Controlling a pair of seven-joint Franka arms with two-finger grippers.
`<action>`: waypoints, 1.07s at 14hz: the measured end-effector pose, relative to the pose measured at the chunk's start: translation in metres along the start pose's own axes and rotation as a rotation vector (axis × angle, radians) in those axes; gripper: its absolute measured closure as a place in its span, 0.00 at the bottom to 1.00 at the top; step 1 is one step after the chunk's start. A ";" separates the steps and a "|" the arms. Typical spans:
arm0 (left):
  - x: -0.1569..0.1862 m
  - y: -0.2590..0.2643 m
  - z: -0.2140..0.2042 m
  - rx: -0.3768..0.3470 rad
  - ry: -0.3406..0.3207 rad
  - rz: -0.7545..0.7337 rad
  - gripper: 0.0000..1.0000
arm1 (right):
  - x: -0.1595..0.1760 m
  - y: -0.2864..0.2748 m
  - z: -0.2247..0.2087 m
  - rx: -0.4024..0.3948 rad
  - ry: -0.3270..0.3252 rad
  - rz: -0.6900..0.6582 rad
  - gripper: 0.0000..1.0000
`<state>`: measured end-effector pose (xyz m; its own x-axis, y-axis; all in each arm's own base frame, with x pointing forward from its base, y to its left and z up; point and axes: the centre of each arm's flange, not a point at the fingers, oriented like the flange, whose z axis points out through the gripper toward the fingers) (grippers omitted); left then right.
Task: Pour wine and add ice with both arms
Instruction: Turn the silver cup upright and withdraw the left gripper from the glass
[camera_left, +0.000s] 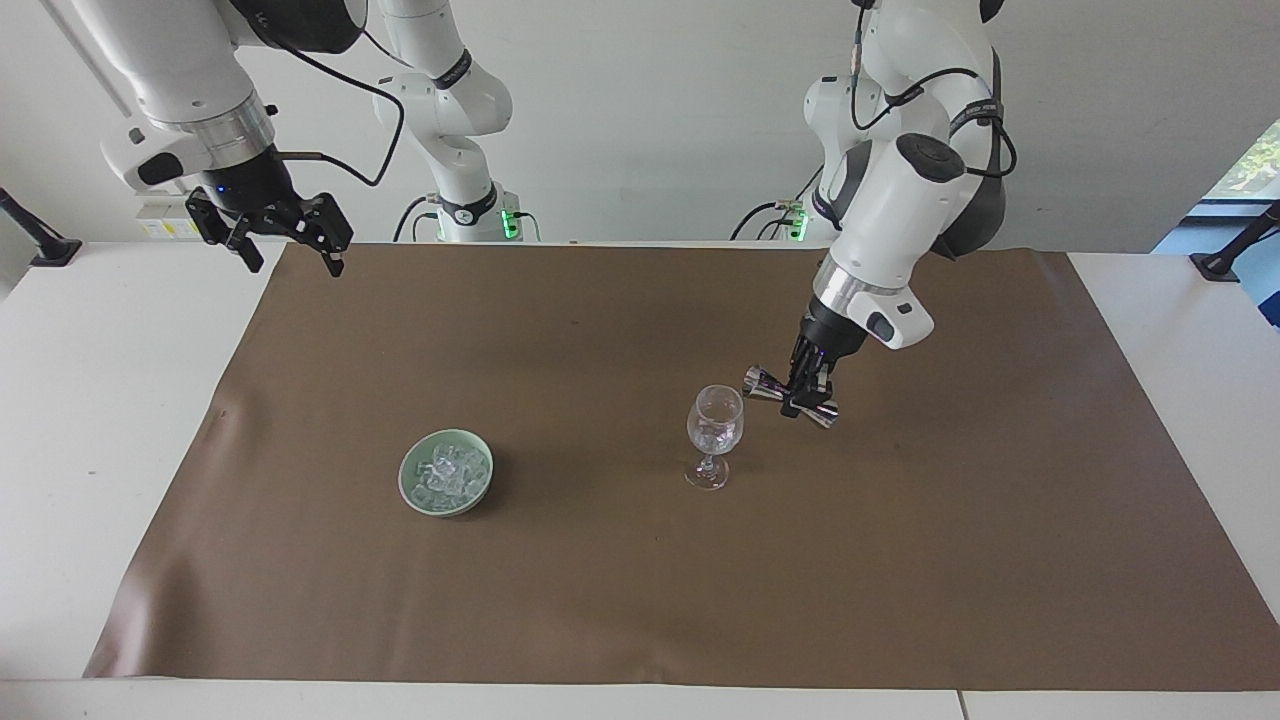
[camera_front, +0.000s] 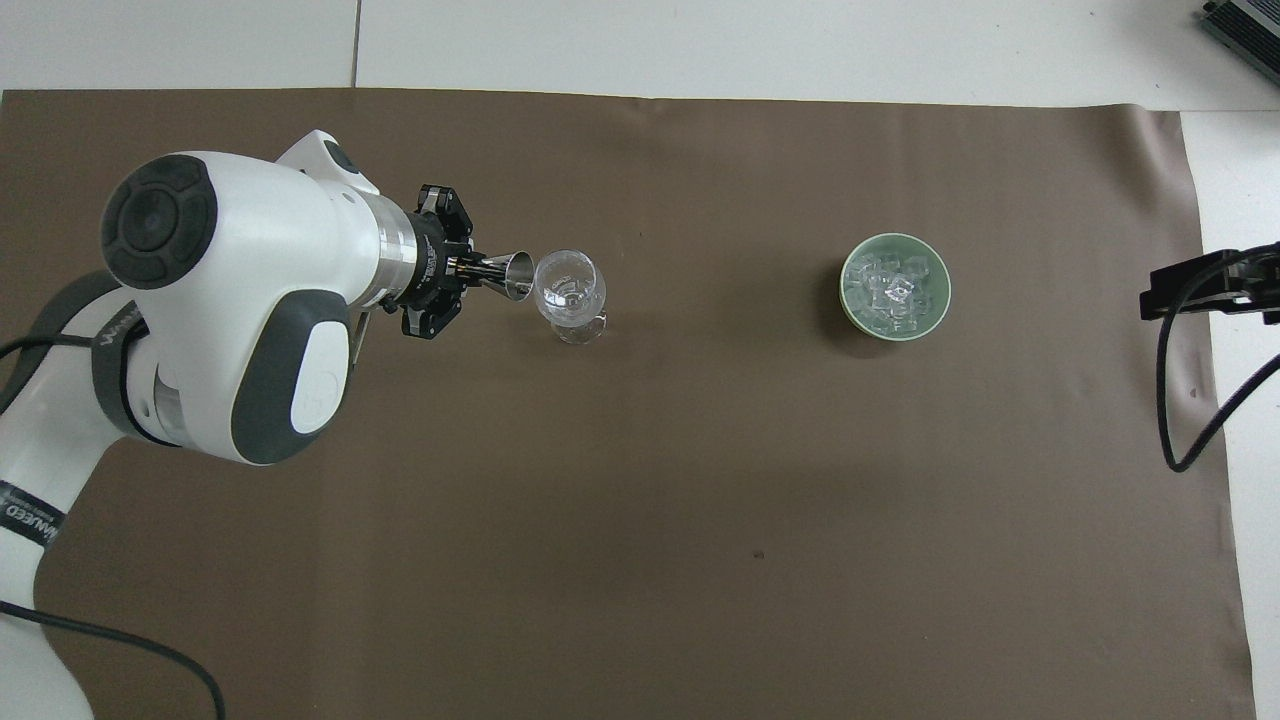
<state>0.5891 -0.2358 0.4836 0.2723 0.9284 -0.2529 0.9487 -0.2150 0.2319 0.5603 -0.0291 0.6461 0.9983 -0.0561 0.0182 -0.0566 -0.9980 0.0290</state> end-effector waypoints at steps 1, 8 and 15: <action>0.012 -0.001 -0.001 0.018 -0.042 -0.014 0.78 | 0.000 0.000 0.000 0.000 0.000 0.000 0.00; 0.105 -0.014 -0.006 0.069 -0.321 -0.116 0.78 | 0.000 0.000 0.000 0.000 0.000 0.000 0.00; 0.184 -0.045 0.031 0.059 -0.467 -0.193 0.78 | 0.000 0.000 0.000 0.000 0.000 0.000 0.00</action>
<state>0.6010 -0.0646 0.3979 0.1214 0.7210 -0.6823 0.9926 -0.0826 0.0894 0.5603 -0.0291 0.6461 0.9983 -0.0561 0.0182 -0.0566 -0.9980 0.0290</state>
